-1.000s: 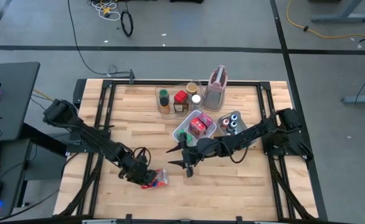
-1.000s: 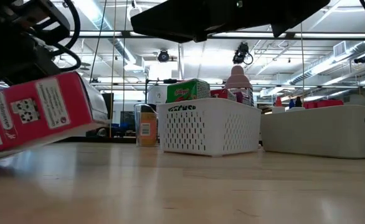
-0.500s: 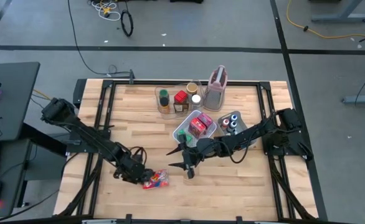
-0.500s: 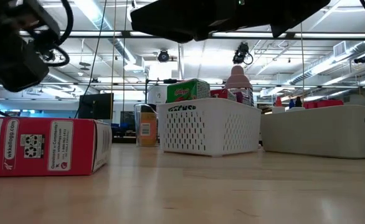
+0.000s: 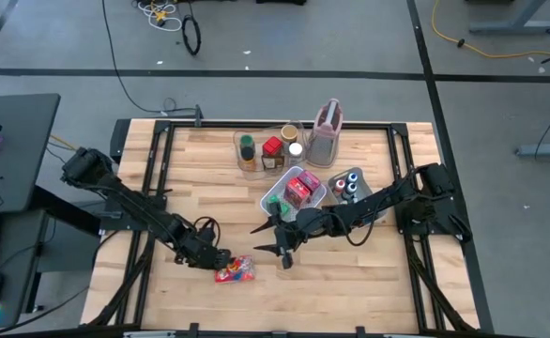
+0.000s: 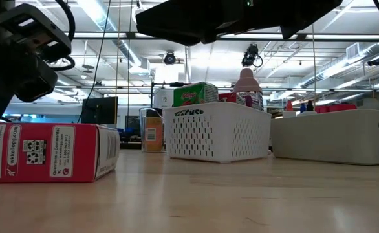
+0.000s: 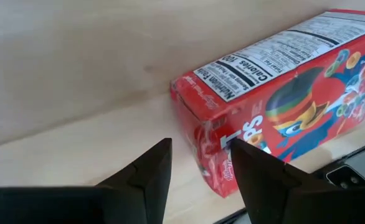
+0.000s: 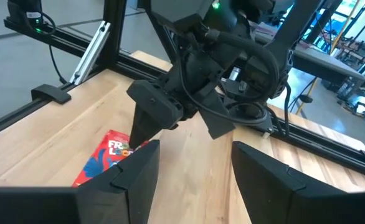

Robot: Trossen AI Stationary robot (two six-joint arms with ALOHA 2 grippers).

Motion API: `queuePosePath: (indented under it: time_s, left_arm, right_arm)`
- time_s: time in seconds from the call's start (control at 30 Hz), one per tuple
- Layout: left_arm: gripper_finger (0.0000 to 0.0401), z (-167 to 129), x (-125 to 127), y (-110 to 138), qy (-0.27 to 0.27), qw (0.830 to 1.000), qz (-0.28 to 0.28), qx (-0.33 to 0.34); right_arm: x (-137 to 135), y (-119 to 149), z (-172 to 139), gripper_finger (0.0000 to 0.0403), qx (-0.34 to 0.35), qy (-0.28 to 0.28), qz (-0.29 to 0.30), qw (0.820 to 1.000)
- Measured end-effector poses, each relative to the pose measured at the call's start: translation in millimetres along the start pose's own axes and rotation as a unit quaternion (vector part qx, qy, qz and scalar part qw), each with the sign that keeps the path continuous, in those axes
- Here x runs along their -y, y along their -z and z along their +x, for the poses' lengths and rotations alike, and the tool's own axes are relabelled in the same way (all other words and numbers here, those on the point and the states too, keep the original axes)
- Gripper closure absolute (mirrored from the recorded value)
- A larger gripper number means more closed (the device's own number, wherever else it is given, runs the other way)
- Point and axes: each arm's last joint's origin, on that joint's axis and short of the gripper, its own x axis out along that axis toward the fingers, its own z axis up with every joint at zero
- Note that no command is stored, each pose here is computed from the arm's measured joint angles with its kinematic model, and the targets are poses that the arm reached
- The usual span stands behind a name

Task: Pick & Place Kitchen Items
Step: Put the red cereal box into the white bin

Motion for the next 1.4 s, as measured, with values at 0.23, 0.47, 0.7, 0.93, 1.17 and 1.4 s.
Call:
queuePosePath:
  time_s: [0.23, 0.47, 0.7, 0.93, 1.17, 1.4]
  left_arm:
    - [0.0273, 7, -9, -6, 0.027, 0.999, 0.033, 0.002]
    - [0.0388, 8, -9, -10, 0.029, 0.990, 0.136, 0.022]
    - [0.0393, -3, -8, -16, 0.040, 0.976, 0.205, 0.056]
    - [0.0394, -37, -8, -18, 0.054, 0.952, 0.284, 0.098]
    - [0.0395, -82, 14, -9, 0.030, 0.905, 0.390, 0.166]
    - [0.0396, -119, 46, 3, -0.004, 0.836, 0.498, 0.230]
  right_arm:
    - [0, 0, 0, 0.0193, -0.001, 0.000, -0.004, 1.000]
    - [2, 1, 0, 0.0193, -0.004, 0.002, -0.004, 1.000]
    - [3, 7, -4, 0.0193, -0.068, 0.048, -0.028, 0.996]
    - [10, -5, -30, 0.0193, -0.146, 0.049, 0.012, 0.988]
    - [10, -2, -50, 0.0193, -0.228, 0.029, 0.087, 0.969]
    - [16, 1, -50, 0.0193, -0.237, 0.036, 0.092, 0.967]
